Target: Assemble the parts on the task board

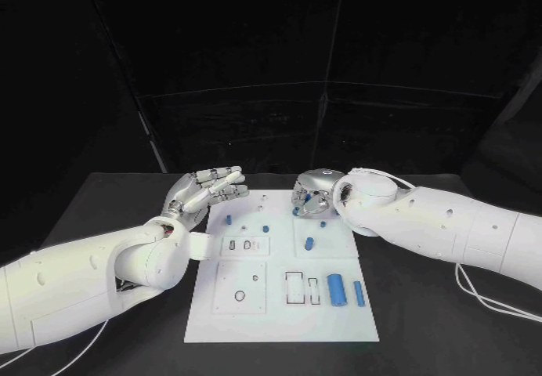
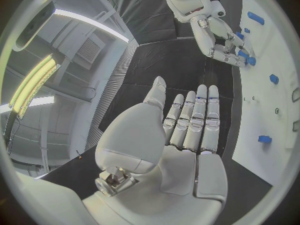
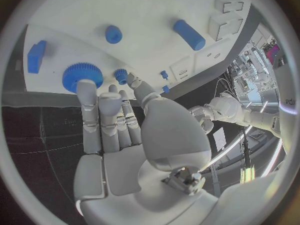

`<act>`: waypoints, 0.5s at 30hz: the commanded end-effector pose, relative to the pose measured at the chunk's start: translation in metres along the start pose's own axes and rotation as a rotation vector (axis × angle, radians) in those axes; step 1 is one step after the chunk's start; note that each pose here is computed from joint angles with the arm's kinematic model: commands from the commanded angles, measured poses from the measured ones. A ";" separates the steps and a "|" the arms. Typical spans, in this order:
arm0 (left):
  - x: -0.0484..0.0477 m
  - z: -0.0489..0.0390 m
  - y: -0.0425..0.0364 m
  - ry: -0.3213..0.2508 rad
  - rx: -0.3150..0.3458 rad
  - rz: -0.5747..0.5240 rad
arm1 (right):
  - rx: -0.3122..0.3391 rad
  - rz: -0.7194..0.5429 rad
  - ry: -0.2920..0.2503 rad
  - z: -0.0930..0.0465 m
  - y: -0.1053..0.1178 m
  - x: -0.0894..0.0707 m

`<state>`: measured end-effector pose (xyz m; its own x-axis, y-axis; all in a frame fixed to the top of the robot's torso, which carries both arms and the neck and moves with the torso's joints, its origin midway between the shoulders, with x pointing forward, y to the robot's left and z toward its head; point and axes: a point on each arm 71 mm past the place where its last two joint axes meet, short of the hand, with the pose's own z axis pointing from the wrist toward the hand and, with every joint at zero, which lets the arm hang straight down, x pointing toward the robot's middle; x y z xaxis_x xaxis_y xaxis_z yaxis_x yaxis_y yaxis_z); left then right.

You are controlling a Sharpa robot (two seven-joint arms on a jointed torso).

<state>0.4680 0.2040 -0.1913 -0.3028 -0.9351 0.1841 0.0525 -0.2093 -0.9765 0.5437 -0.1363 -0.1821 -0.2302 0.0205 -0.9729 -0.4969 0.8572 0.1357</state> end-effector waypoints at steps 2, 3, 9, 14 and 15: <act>0.0010 0.0004 -0.0011 0.015 0.005 0.000 | -0.005 -0.022 0.026 0.002 0.002 0.000; 0.0009 0.0005 -0.0010 0.014 0.004 0.000 | -0.005 -0.022 0.028 0.002 0.002 0.001; 0.0004 0.0007 -0.0009 0.014 0.003 0.000 | -0.007 -0.023 0.033 0.004 0.002 0.001; 0.0008 0.0009 -0.0007 0.016 0.002 -0.001 | -0.010 -0.025 0.041 0.005 0.004 0.002; 0.0009 0.0010 -0.0006 0.016 0.001 -0.001 | -0.010 -0.025 0.043 0.006 0.004 0.002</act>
<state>0.4688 0.2046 -0.1919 -0.3014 -0.9358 0.1827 0.0479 -0.2062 -0.9773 0.5461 -0.1311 -0.1849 -0.2470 -0.0064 -0.9690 -0.5015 0.8565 0.1222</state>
